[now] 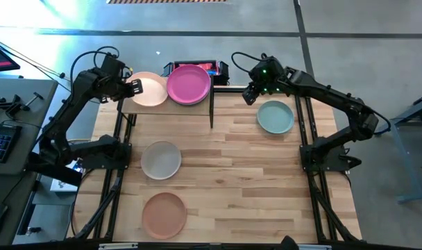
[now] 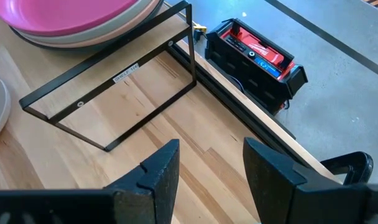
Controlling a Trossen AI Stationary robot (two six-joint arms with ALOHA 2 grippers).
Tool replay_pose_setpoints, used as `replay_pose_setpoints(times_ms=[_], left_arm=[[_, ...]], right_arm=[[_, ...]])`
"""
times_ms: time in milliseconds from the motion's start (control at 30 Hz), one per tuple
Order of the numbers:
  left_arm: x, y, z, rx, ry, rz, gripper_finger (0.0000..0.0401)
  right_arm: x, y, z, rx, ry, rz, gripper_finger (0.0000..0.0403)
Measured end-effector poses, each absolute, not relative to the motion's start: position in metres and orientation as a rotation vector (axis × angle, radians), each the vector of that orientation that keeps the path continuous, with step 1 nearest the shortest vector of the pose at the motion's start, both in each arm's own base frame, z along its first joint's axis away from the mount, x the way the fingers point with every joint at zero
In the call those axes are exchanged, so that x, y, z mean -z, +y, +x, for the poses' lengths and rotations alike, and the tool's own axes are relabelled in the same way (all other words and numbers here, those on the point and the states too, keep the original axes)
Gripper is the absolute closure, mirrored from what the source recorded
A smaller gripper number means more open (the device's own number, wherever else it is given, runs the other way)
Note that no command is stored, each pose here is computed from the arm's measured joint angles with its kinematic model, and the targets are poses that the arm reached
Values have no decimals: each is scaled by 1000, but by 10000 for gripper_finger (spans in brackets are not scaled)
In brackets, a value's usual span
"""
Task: Place and stack plates onto a shelf
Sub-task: Put the light pink plate on the shelf, then stack the light blue plate on the light pink plate on the shelf
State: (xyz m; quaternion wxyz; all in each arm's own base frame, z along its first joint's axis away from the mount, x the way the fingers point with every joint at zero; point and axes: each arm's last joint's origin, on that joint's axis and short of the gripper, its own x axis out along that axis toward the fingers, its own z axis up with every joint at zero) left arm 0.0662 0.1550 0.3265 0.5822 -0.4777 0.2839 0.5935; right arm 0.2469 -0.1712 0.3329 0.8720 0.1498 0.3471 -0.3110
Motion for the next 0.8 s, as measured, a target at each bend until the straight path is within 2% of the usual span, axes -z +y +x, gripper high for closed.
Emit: replay_pose_setpoints(times_ms=[600, 800], left_arm=[[-321, 145, 52, -1412, 853, -1142, 279], [-324, 140, 52, -1339, 842, -1136, 279]], right_arm=[[-333, -171, 247, 652, 726, 319, 246], [-323, -165, 238, 620, 884, 320, 246]])
